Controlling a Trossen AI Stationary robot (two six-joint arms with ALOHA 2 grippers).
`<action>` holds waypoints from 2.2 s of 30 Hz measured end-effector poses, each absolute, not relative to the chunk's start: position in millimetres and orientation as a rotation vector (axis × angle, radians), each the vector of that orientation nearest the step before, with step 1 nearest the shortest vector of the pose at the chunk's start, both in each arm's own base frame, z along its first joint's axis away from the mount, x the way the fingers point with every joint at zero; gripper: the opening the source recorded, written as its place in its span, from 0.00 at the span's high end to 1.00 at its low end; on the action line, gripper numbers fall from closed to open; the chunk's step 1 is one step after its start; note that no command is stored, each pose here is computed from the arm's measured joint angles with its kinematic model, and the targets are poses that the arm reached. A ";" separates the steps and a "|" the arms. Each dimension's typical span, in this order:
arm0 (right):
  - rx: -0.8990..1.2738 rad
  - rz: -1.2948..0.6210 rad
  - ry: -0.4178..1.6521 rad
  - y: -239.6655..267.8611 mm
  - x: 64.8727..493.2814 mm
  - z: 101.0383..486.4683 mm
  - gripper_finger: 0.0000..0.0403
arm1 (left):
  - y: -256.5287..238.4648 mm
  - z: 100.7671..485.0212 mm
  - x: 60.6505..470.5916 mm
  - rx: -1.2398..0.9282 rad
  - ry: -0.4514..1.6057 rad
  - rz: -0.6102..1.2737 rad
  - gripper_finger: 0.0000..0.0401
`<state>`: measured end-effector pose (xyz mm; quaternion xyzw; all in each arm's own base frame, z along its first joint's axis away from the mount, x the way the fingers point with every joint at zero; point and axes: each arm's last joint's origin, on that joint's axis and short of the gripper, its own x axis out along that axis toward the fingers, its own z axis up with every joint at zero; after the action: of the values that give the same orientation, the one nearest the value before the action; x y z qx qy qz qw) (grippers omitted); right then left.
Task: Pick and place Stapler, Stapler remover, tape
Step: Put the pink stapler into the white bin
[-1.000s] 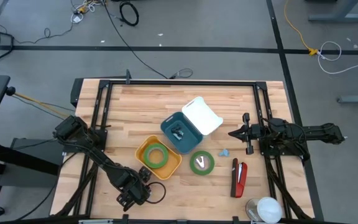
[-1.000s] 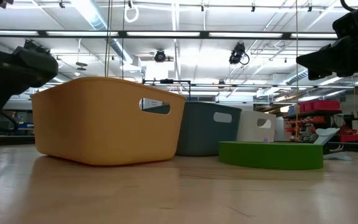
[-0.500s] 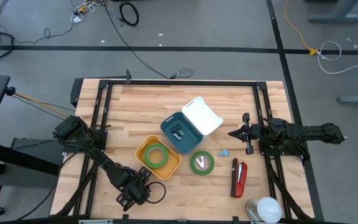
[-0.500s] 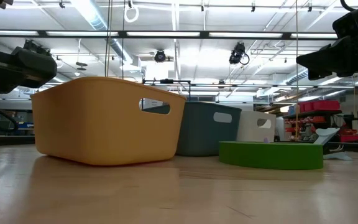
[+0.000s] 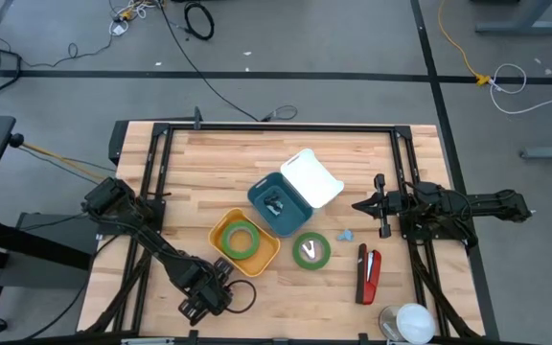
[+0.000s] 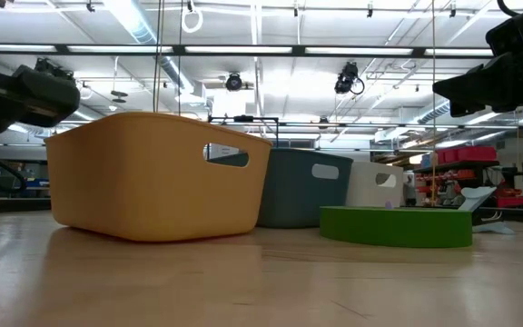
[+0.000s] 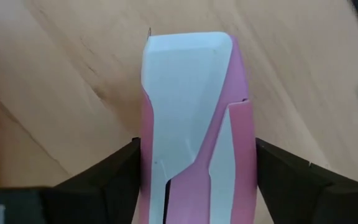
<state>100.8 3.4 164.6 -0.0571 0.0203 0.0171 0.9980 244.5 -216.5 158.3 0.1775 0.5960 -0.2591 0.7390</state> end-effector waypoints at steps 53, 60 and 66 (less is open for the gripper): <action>-0.114 0.035 0.041 3.4 100.8 164.6 0.97 | -44.0 355.3 355.4 0.287 0.901 -0.067 0.32; -0.114 0.034 0.040 3.4 100.8 164.6 0.97 | 8.2 369.5 358.4 0.265 0.872 0.052 0.31; -0.114 0.034 0.041 3.4 100.8 164.5 0.97 | 48.8 371.6 356.7 0.205 0.860 0.137 0.31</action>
<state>100.8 3.4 164.5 -0.0571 0.0204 0.0172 0.9980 356.7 48.8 371.6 0.0990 0.4160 0.0660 0.9015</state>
